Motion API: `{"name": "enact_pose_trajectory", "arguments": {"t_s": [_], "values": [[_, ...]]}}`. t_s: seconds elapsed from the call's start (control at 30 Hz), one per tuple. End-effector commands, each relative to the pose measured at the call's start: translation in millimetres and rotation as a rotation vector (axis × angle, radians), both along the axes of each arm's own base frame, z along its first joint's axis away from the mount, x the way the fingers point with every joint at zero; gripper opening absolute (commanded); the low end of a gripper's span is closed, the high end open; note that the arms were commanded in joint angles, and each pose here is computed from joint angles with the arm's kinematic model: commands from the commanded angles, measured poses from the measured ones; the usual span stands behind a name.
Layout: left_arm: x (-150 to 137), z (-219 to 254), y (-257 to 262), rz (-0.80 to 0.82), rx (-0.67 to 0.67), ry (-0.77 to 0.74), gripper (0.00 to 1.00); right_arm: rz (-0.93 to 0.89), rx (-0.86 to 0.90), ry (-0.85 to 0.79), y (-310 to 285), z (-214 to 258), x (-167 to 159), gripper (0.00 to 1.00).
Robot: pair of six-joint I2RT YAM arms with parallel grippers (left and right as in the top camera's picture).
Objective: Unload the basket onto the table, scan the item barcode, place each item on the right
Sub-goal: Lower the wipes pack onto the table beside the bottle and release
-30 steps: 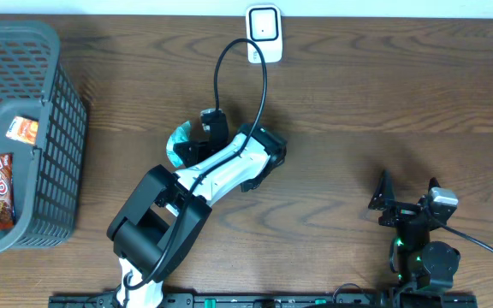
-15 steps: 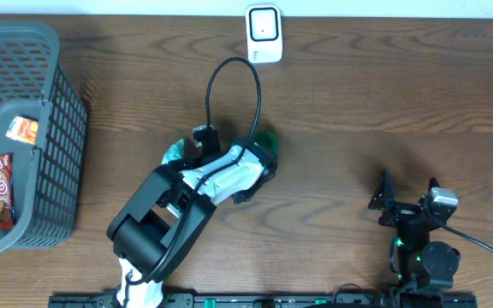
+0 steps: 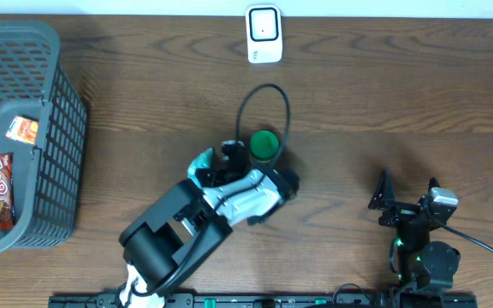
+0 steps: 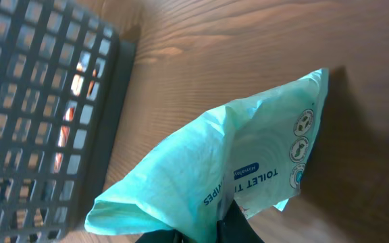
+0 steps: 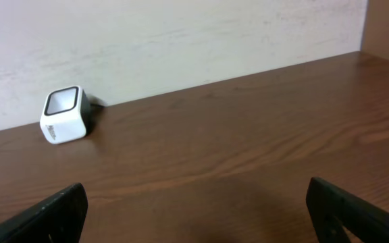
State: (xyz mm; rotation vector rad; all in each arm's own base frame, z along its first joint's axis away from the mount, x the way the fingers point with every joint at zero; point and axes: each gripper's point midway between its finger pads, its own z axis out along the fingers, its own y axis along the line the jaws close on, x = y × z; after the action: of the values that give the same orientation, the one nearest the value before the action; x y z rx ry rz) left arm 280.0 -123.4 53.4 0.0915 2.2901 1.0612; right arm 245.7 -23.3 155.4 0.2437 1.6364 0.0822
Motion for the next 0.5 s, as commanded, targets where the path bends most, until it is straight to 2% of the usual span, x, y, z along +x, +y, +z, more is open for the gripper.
{"name": "enact_pose_trajectory", "arguments": {"t_s": [0.0,0.13,0.27,0.47], "values": [[-11.6,-8.7,-10.2,-0.037,-0.009,0.065,0.08,-0.006,0.007,0.004,-0.4,-1.8,0.0,0.99],[-10.0,-1.0,-15.7,-0.119,0.071,0.077,0.08,-0.006,0.007,0.004,-0.4,-1.8,0.0,0.99],[6.7,35.4,-10.2,-0.217,0.285,-0.019,0.08,-0.006,0.006,0.004,-0.4,-1.8,0.0,0.99],[13.0,43.2,-11.4,-0.235,0.326,-0.065,0.08,-0.006,0.007,0.004,-0.4,-1.8,0.0,0.99]]}}
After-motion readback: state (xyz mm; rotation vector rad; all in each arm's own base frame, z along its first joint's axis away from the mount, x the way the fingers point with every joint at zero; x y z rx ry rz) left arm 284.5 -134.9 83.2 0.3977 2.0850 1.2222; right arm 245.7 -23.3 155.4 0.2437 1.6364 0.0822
